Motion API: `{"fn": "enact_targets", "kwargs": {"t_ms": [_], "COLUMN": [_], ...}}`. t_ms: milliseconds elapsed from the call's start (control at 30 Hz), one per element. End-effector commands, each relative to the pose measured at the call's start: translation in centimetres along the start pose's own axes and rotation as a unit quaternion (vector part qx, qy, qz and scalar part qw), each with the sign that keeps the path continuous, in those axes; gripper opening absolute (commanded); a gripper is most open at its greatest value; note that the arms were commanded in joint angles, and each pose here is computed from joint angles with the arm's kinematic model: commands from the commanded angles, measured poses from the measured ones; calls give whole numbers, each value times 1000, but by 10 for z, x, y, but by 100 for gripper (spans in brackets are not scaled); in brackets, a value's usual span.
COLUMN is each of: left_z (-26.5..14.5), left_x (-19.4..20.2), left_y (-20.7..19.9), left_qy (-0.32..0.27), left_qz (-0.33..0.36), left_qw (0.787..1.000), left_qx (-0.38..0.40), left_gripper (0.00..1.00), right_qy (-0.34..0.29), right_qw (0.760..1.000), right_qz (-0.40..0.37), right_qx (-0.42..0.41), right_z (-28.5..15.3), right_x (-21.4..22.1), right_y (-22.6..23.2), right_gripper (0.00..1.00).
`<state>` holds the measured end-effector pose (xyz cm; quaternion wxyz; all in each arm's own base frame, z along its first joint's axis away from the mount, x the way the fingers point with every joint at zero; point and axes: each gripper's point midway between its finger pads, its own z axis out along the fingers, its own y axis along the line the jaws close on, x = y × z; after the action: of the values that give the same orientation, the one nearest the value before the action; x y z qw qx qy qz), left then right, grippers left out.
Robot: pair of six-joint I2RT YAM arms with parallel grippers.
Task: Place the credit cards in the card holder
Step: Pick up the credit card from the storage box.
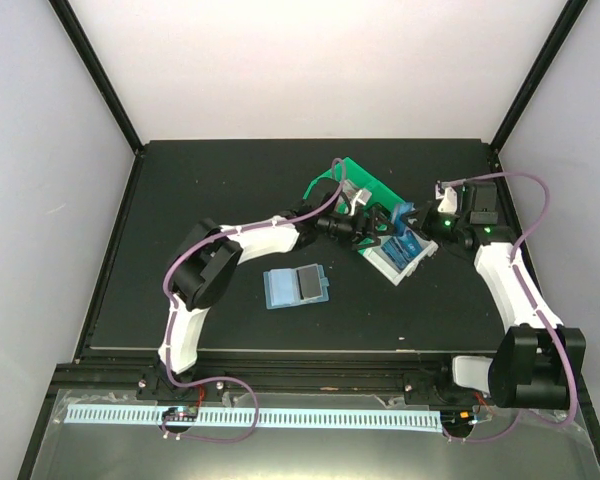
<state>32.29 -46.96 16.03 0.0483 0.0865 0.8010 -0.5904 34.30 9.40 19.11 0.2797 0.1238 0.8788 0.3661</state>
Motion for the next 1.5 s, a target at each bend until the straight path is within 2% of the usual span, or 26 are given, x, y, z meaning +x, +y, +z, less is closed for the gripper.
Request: {"fn": "enact_targets", "kwargs": {"t_ms": [0,367,600,667,867,1000,1200,1300,1467], "left_z": [-8,-20,-28,-32,-46,-57,-77,-85,-91], "left_x": [-13,-15,-16,-16,-17,-17,-18,-16,-15], "left_y": [-39,-35,-52,-55,-65,-82,-105,-115,-124], "left_qy": [7,-8,-11,-15,-22,-23,-29,-33,-38], "left_qz": [17,4,8,8,-1,-16,-77,-86,-71], "left_qw": [998,998,996,995,993,990,974,968,969], "left_qx": [60,62,90,98,115,142,209,233,233], "left_gripper": [84,45,10,5,1,2,2,2,2], "right_qy": [21,31,36,32,7,-12,-39,-27,1], "right_qw": [991,979,977,978,978,979,974,973,972], "right_qz": [7,17,16,12,3,3,-11,-16,-22], "right_qx": [-135,-202,-209,-204,-207,-205,-222,-229,-233], "right_z": [-13,-26,-27,-27,-32,-35,-46,-45,-41], "right_x": [4,9,10,9,5,-1,-3,2,10], "right_y": [49,71,72,70,71,69,77,79,79], "right_gripper": [2,4,5,8,23,24,24,24,24]}}
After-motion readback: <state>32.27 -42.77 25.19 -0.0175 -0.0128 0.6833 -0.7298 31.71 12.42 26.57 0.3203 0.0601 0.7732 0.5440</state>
